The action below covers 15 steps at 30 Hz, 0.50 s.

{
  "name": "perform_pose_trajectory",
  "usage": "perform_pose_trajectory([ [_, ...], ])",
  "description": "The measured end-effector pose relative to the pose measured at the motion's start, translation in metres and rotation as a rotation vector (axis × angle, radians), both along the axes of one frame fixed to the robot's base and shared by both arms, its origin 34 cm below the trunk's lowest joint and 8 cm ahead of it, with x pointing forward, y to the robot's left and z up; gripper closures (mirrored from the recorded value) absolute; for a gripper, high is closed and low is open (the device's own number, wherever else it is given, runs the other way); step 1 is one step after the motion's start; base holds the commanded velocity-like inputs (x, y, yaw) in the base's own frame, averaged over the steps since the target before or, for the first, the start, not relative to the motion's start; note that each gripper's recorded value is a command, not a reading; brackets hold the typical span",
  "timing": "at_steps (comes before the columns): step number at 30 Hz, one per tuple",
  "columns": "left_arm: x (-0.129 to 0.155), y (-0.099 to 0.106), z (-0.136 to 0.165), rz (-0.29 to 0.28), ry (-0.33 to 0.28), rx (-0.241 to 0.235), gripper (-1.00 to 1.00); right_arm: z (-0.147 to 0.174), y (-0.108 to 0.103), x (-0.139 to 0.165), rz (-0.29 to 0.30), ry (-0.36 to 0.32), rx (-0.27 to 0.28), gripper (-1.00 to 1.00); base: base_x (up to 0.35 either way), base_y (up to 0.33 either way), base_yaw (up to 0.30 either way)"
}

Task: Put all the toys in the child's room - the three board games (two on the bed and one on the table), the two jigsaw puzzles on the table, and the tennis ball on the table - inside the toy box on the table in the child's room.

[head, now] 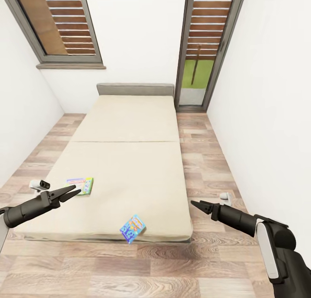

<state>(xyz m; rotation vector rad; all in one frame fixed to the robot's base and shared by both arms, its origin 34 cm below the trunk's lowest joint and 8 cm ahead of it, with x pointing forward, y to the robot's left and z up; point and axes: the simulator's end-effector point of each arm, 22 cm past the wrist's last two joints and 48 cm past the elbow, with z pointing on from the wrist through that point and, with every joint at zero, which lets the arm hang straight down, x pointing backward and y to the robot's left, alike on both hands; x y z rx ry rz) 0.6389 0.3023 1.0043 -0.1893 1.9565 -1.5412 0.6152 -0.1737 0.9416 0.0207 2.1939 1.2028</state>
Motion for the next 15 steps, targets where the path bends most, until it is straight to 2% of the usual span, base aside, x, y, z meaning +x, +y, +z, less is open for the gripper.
perform_pose_trajectory([
  [9, 0.000, 0.000, 0.008, 0.000, -0.014, 0.001, -1.00, 0.007, 0.000, 0.001, -0.001, -0.015, -0.001, -1.00, -0.001, 0.003, 0.000],
  [15, 0.000, 0.000, 0.013, 0.000, -0.023, 0.001, -1.00, 0.010, -0.002, 0.002, -0.007, -0.022, -0.009, -1.00, -0.069, 0.127, 0.000],
])
